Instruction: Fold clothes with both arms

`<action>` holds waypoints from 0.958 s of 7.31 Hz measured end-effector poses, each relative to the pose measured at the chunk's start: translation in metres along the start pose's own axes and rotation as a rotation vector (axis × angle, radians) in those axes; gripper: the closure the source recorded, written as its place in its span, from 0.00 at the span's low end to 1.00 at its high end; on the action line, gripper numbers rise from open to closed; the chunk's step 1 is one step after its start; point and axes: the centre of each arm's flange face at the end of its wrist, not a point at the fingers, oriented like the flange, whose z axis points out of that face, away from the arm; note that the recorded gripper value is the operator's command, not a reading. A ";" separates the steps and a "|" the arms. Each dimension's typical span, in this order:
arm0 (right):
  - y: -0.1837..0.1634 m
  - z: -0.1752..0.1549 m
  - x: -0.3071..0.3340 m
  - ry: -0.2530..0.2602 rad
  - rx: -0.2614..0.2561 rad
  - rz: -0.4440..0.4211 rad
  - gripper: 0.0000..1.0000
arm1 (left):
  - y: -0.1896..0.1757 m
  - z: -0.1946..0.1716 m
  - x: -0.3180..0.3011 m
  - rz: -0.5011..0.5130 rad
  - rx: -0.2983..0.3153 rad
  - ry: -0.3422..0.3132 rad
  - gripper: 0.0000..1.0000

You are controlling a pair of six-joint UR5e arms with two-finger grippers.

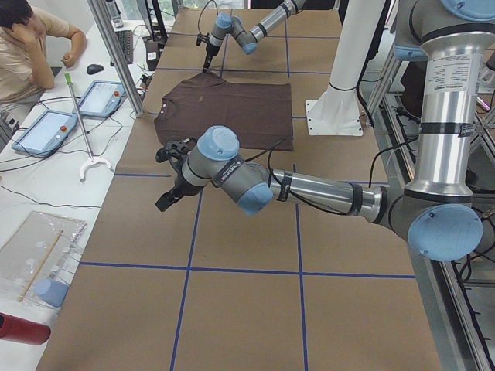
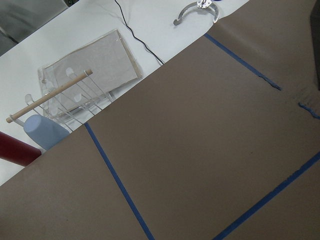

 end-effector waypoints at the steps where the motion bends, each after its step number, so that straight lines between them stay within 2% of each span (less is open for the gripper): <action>1: 0.001 0.000 -0.001 -0.002 0.000 0.001 1.00 | 0.001 0.000 0.000 0.000 -0.001 0.000 0.00; 5: -0.001 -0.003 -0.012 -0.012 0.001 0.028 1.00 | 0.002 0.001 -0.001 -0.001 -0.003 0.000 0.00; 6: -0.006 -0.007 -0.022 -0.008 -0.004 0.033 1.00 | 0.002 0.001 -0.001 -0.001 -0.003 0.000 0.00; 7: -0.019 -0.018 -0.047 0.019 -0.021 0.053 1.00 | 0.001 0.001 0.000 0.000 -0.002 0.000 0.00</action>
